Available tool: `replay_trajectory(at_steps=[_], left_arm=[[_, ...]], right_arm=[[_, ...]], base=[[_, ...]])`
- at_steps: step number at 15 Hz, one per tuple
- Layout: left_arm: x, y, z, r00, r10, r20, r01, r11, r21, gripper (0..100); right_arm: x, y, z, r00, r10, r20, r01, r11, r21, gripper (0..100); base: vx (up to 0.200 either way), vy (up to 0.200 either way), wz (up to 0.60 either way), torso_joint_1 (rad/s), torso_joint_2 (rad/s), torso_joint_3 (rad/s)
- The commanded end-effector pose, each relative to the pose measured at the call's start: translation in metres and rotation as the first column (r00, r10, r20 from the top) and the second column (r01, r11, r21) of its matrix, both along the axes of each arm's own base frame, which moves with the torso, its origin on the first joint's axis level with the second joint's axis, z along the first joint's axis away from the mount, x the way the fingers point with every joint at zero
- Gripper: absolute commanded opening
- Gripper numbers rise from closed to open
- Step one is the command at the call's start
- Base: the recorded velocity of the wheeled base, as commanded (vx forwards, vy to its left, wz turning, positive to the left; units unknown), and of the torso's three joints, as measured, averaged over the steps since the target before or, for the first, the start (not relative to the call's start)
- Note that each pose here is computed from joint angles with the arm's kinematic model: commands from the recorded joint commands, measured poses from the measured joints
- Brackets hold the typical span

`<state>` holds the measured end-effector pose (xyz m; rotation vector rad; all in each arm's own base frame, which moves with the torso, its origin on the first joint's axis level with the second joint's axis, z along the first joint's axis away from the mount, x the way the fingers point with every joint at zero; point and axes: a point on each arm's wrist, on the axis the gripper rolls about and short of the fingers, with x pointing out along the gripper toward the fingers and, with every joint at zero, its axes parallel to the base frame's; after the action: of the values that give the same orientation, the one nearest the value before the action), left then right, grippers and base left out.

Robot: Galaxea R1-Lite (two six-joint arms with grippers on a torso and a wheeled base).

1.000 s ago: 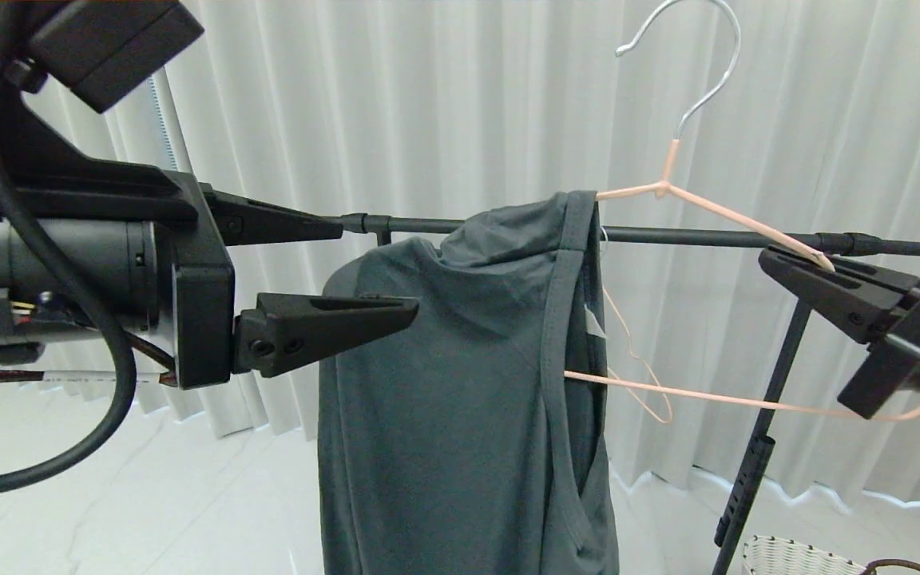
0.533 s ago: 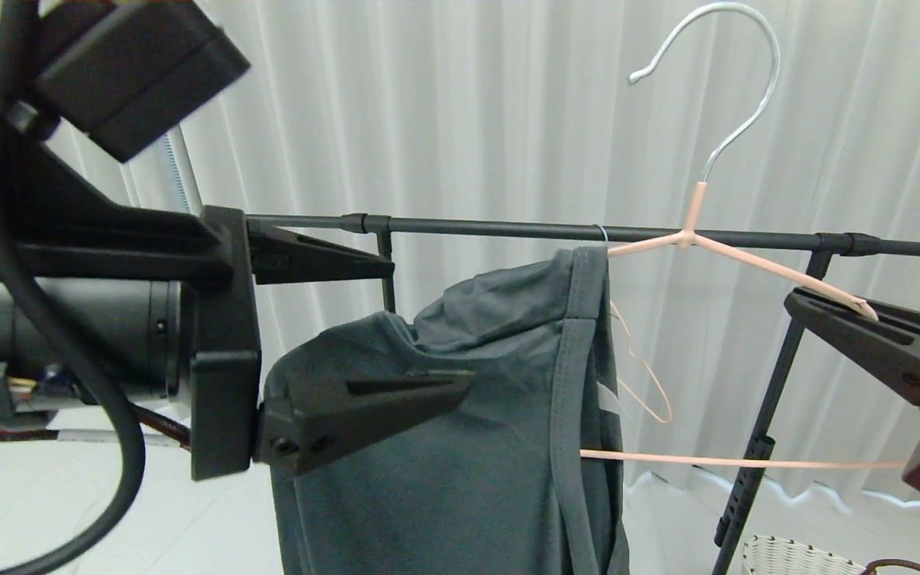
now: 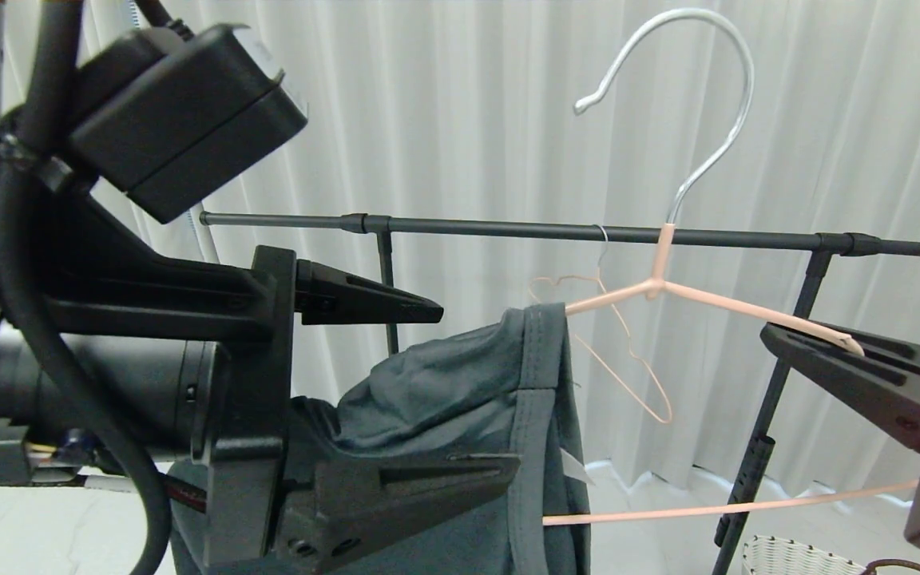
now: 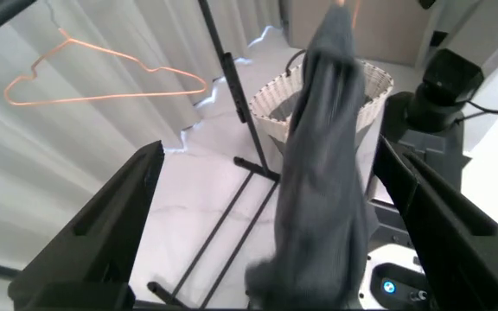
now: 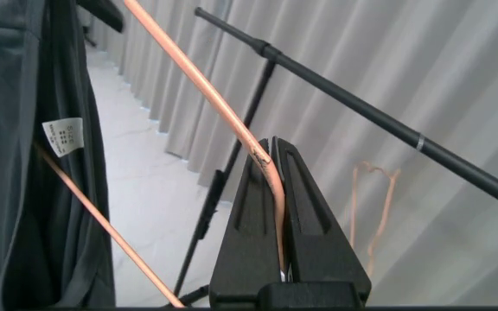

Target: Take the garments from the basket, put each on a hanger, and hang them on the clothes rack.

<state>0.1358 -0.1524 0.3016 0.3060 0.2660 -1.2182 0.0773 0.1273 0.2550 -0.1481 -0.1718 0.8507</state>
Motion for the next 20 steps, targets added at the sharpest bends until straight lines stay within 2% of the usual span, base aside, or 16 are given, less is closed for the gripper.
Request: replay_trajectory(at_steps=[1, 9, 10, 20], left_arm=[[-0.003, -0.005, -0.003, 1.0, -0.027, -0.008, 0.027, 1.0, 0.008, 100], [-0.004, -0.012, -0.014, 0.998, -0.052, -0.043, 0.054, 0.998, 0.041, 100], [-0.003, -0.013, -0.015, 0.998, -0.052, -0.046, 0.054, 0.998, 0.045, 0], [0.0, -0.01, -0.02, 0.998, -0.02, -0.06, 0.024, 0.998, 0.056, 0]], right_arm=[[-0.001, 0.007, -0.003, 1.0, 0.025, -0.011, -0.026, 1.0, -0.018, 0], [0.0, 0.012, -0.001, 0.999, 0.038, -0.011, -0.038, 0.999, -0.02, 0], [0.0, 0.013, 0.0, 0.999, 0.039, -0.01, -0.039, 0.999, -0.018, 0], [0.0, 0.012, 0.0, 0.999, 0.033, -0.011, -0.033, 0.999, -0.016, 0]], base=[[0.0, 0.0, 0.0, 0.0, 0.0, 0.0], [0.0, 0.0, 0.0, 0.0, 0.0, 0.0], [0.0, 0.0, 0.0, 0.0, 0.0, 0.0], [0.0, 0.0, 0.0, 0.0, 0.0, 0.0]])
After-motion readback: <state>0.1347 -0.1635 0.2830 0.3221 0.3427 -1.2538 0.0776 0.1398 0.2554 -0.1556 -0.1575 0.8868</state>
